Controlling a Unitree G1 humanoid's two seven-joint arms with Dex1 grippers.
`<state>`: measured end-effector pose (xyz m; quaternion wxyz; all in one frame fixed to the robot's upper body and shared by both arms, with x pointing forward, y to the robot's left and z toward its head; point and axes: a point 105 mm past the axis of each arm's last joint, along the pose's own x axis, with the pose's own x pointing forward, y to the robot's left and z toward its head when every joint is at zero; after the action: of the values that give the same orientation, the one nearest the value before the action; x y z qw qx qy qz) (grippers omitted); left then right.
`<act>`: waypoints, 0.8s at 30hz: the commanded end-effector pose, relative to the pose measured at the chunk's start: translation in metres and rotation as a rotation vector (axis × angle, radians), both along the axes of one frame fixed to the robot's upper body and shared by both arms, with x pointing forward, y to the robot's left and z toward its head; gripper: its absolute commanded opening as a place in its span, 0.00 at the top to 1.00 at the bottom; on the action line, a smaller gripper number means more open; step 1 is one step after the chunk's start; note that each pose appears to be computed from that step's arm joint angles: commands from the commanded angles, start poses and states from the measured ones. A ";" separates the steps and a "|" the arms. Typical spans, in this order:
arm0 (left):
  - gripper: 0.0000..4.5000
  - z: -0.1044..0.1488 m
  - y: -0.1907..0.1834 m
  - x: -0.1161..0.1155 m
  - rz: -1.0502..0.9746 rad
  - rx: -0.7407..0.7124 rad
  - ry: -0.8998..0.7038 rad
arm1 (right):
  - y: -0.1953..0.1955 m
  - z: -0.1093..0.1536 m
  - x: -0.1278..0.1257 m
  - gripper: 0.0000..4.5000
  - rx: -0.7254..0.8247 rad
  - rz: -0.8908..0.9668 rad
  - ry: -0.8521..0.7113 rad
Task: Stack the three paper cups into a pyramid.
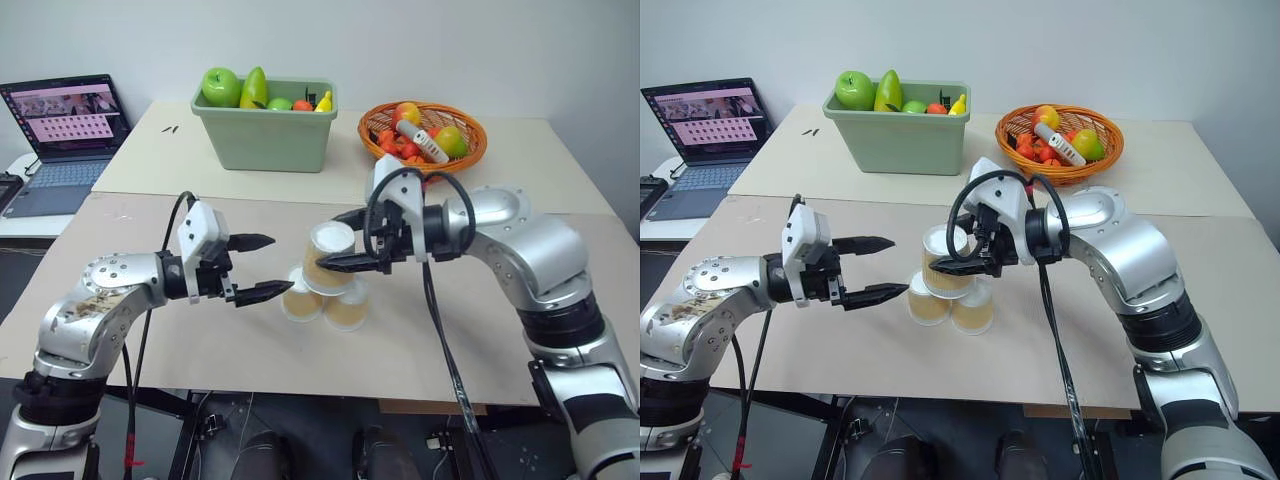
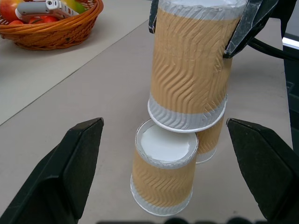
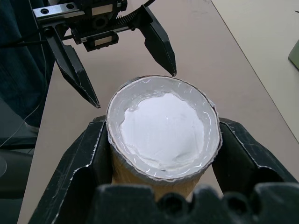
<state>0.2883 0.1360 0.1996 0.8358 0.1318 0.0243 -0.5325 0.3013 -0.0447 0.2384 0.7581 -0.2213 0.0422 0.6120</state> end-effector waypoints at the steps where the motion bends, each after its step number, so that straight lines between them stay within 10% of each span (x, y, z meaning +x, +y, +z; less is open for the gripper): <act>1: 0.00 0.013 -0.001 -0.001 -0.011 0.001 -0.047 | 0.000 0.003 -0.003 0.40 0.018 0.004 -0.017; 5: 0.00 0.013 0.000 -0.001 -0.010 0.002 -0.047 | 0.001 0.002 -0.003 0.40 0.027 -0.003 -0.008; 10: 0.00 0.014 -0.001 0.000 -0.007 0.002 -0.049 | 0.001 0.005 -0.003 0.02 0.036 0.004 -0.024; 24: 0.00 0.008 0.012 0.008 0.140 -0.078 -0.044 | -0.032 0.112 -0.023 0.02 0.443 0.076 -0.006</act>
<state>0.2946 0.1413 0.2014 0.8584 0.1169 0.0134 -0.4993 0.2805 -0.0611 0.3212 0.7511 -0.0927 -0.0587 0.6510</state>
